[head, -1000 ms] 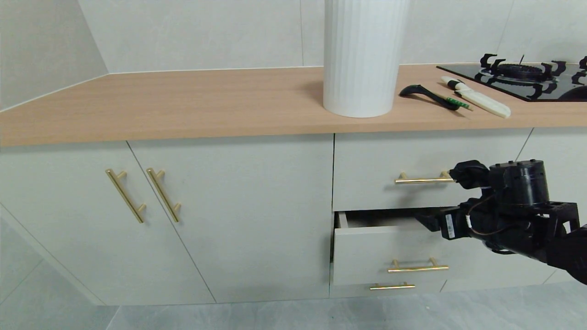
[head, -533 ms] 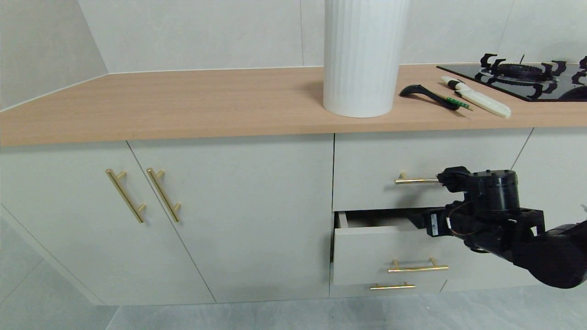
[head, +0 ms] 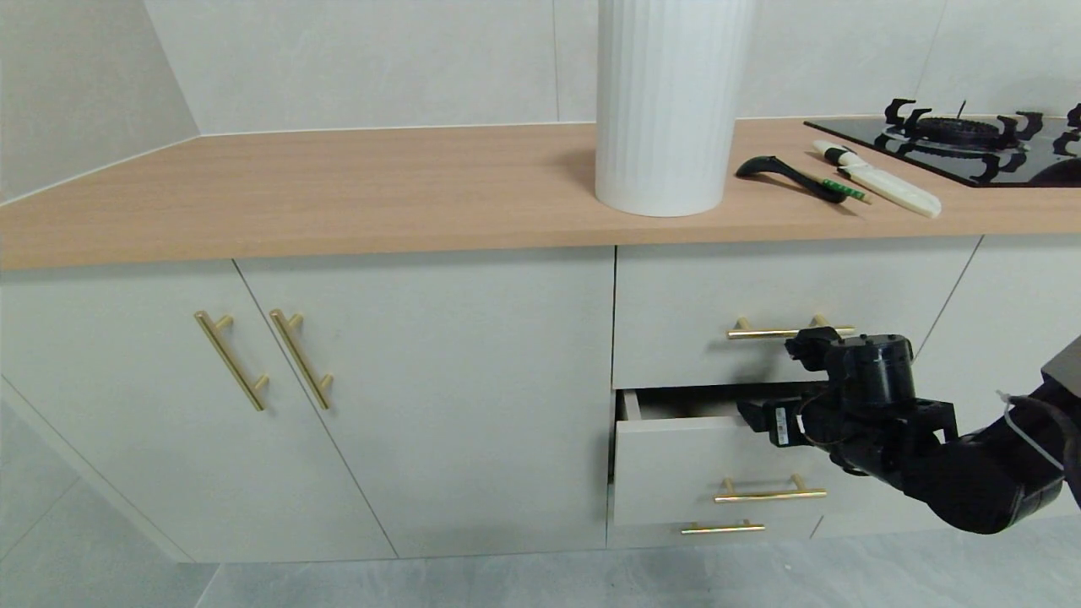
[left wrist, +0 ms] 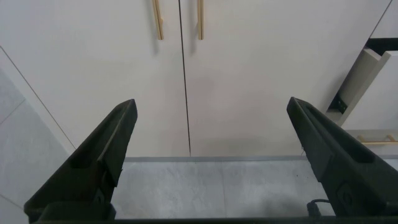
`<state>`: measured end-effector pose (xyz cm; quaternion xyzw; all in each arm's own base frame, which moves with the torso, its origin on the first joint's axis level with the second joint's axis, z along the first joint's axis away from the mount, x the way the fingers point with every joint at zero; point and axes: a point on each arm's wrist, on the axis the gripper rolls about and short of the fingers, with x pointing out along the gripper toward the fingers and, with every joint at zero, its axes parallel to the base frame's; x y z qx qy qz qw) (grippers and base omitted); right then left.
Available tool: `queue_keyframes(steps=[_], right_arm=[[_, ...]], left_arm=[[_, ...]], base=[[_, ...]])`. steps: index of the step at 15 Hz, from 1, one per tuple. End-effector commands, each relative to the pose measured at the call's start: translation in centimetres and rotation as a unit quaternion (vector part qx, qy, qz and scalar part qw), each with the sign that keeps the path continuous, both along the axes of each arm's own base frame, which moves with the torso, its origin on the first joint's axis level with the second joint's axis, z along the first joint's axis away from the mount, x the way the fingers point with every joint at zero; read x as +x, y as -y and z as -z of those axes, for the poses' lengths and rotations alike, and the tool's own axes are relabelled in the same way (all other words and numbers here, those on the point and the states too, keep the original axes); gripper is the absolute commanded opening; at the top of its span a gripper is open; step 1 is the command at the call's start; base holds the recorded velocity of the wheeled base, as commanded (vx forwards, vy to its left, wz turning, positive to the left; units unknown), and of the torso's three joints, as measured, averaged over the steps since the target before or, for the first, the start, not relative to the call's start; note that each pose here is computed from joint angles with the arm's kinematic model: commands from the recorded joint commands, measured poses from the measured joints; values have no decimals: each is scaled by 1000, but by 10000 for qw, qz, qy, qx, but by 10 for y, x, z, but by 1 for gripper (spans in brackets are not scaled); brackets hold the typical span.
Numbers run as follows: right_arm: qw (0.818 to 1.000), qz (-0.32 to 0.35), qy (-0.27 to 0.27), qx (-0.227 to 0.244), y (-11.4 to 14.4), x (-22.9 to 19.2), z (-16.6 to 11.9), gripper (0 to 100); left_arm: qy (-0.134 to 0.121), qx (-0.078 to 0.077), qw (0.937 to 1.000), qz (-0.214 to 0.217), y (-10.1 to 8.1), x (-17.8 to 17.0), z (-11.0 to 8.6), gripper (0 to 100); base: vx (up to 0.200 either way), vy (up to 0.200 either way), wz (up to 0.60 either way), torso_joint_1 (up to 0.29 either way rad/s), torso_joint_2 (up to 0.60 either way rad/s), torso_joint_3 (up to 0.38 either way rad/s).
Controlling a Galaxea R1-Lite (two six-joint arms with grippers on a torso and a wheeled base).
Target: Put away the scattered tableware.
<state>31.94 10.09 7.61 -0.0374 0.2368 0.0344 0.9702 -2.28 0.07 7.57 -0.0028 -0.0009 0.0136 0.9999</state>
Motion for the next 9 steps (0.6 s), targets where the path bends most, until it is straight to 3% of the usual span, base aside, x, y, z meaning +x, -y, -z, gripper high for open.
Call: queue_keyframes(steps=[1, 9], right_arm=[[10000, -4, -88, -41, 0, 0, 5, 100], [9993, -11, -344, -122, 3, -8, -4, 100]], left_arm=[[-8, -3, 10000, -10, 0, 0, 0, 100], [-8, -3, 10000, -10, 0, 0, 0, 100]], base=[[0, 0, 0, 0, 0, 0], [0, 0, 0, 0, 0, 0]])
